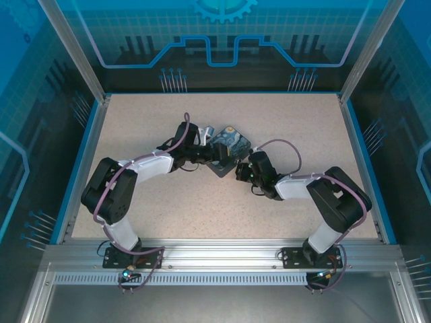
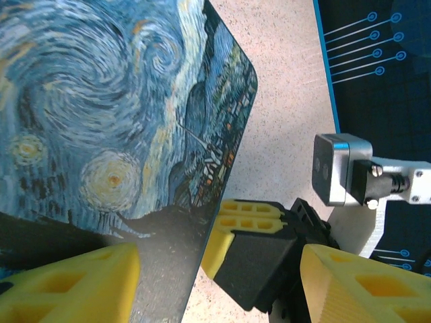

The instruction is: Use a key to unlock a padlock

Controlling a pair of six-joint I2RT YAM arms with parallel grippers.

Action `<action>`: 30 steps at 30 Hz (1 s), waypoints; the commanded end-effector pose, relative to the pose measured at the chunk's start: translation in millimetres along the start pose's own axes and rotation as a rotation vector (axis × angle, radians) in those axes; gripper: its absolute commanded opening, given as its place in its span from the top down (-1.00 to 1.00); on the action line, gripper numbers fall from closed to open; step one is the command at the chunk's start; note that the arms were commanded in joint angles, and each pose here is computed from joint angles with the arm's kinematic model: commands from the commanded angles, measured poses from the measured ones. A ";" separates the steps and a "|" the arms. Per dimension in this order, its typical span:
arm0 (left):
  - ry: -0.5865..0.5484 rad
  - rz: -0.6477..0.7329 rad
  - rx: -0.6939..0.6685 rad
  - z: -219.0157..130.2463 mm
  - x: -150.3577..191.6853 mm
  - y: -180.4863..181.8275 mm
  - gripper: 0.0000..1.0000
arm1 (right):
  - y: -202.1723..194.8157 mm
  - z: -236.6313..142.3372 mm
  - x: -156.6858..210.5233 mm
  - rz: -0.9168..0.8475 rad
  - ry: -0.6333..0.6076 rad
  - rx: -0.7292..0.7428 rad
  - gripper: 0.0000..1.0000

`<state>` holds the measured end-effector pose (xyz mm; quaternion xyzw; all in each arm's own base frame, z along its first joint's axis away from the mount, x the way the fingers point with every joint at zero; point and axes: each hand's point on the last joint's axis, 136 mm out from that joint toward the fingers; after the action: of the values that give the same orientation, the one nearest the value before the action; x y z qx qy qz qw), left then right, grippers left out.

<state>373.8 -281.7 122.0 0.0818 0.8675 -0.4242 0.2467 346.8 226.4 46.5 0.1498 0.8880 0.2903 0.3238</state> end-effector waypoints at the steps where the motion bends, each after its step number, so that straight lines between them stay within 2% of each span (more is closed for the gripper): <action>1: 0.063 -0.050 -0.091 4.0 26.4 29.8 -0.32 | -16.4 7.6 -10.8 -0.012 -0.032 0.087 0.97; 7: 0.063 -0.055 -0.100 4.2 26.7 31.9 -0.32 | -35.3 17.6 3.0 -0.043 0.017 0.155 0.96; 14: 0.059 -0.065 -0.105 3.8 25.3 34.8 -0.32 | -18.7 11.6 2.6 -0.138 0.047 0.018 0.87; 20: 0.050 -0.066 -0.103 3.2 21.6 33.4 -0.32 | -19.6 10.5 7.4 -0.138 0.077 -0.057 0.82; 22: 0.048 -0.065 -0.103 2.9 20.9 32.9 -0.32 | -18.4 9.6 9.3 -0.143 0.078 -0.080 0.74; 30: 0.044 -0.066 -0.101 0.2 19.4 32.6 -0.32 | -15.1 -4.9 9.2 -0.182 0.071 -0.130 0.17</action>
<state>376.3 -279.9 121.5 0.0780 0.8687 -0.4199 0.2509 337.4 221.7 27.7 0.0471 0.8943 0.3122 0.3170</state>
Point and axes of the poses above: each hand's point on the last joint's axis, 136 mm out from that joint toward the fingers, its own z axis out along the fingers, its own y axis along the line the jaws close on, x = y × z, and after that the axes turned 9 degrees about z, right-handed
